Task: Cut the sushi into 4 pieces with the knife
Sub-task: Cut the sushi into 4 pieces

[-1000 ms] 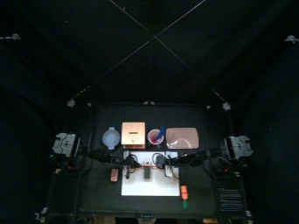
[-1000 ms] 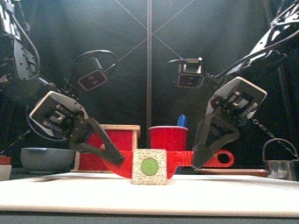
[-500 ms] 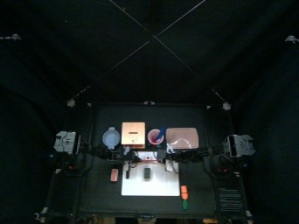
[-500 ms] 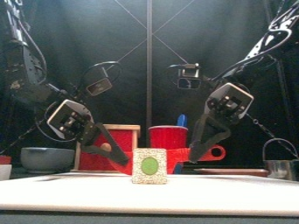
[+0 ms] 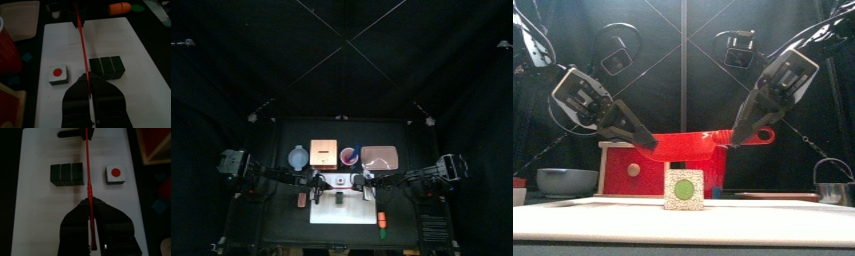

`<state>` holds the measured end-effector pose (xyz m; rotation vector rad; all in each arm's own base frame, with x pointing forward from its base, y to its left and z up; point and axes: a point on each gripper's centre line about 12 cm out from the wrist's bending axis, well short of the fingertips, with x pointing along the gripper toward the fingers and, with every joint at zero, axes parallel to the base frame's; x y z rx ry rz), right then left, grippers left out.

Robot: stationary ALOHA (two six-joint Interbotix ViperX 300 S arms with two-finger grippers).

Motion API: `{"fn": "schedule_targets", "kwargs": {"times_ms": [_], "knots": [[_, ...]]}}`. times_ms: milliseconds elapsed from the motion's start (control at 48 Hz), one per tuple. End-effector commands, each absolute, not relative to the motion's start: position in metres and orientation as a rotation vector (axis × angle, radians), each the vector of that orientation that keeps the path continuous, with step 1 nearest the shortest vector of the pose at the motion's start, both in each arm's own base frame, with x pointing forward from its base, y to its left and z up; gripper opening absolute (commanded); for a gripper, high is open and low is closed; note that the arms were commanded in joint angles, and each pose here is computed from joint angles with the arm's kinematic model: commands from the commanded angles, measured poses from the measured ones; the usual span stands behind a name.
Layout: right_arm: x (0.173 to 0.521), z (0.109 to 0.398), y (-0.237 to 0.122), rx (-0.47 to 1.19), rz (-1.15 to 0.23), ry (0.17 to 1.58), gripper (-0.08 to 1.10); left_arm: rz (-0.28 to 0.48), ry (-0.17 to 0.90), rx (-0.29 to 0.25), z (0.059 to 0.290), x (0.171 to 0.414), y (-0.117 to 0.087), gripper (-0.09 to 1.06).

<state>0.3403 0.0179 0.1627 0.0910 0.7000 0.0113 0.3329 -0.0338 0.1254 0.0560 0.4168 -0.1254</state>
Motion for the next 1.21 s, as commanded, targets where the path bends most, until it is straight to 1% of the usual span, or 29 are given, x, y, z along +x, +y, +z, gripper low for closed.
{"fn": "schedule_targets", "kwargs": {"times_ms": [21,229,479,771,1208], "knots": [[0.343,0.178,0.023,0.096,0.028,0.652,0.21,-0.161,0.393,0.066,0.131,0.335,-0.045,0.16],[0.343,0.171,0.026,0.108,0.031,0.670,0.21,-0.190,0.422,0.065,0.121,0.335,-0.057,0.16],[0.349,0.157,0.028,0.106,0.032,0.707,0.21,-0.184,0.456,0.057,0.110,0.335,-0.058,0.16],[0.354,0.144,0.029,0.110,0.028,0.744,0.21,-0.186,0.475,0.050,0.103,0.334,-0.061,0.16],[0.357,0.140,0.039,0.116,0.045,0.755,0.21,-0.195,0.489,0.047,0.098,0.333,-0.066,0.16]]}}
